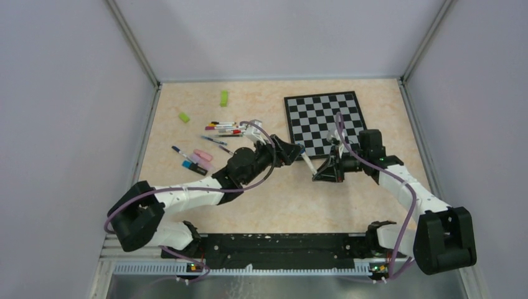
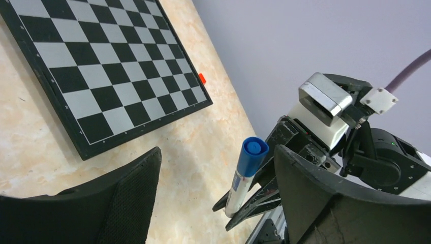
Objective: Open the pen caps
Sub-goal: Open the pen cap from the pen.
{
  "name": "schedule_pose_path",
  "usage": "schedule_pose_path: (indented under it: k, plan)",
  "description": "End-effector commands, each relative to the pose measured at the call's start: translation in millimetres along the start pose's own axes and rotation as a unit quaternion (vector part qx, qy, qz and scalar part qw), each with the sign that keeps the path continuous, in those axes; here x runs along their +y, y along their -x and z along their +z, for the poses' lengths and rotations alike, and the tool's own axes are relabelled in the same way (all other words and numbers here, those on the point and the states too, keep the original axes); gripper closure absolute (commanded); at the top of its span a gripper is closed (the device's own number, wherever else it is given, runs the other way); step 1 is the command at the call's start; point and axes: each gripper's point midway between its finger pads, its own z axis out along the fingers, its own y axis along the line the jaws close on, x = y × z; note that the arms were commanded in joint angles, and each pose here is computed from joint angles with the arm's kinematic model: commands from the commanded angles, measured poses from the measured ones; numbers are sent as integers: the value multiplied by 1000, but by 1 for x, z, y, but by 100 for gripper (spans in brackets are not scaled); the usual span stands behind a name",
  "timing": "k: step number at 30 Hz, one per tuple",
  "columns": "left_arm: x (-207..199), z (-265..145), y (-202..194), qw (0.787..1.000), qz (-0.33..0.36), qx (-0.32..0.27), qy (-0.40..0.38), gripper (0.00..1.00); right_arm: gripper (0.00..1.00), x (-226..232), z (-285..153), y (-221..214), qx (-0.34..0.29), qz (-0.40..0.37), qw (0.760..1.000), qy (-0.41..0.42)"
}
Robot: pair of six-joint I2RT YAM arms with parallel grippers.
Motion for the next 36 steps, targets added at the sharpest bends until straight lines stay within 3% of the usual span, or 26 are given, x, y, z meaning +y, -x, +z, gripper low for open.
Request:
schedule_pose_path:
  k: [1,11,23,27,32,36]
  plan:
    - [-31,17,13,998,-22,-14,-49,19,100,-1,2,17,-5,-40,999,8]
    - [-24,35,-5,999,-22,16,-21,51,100,-7,3,16,0,-30,1000,-7]
    - [-15,38,-14,999,-16,31,17,65,100,-16,4,14,6,-16,1000,-26]
    - [-14,39,-13,999,-12,27,23,66,100,-16,4,13,8,-15,1000,-25]
    - [-13,39,-6,999,0,17,33,58,100,-16,4,12,10,-16,1000,-25]
    - [-13,37,0,999,7,6,36,58,100,-16,4,12,10,-16,1000,-24]
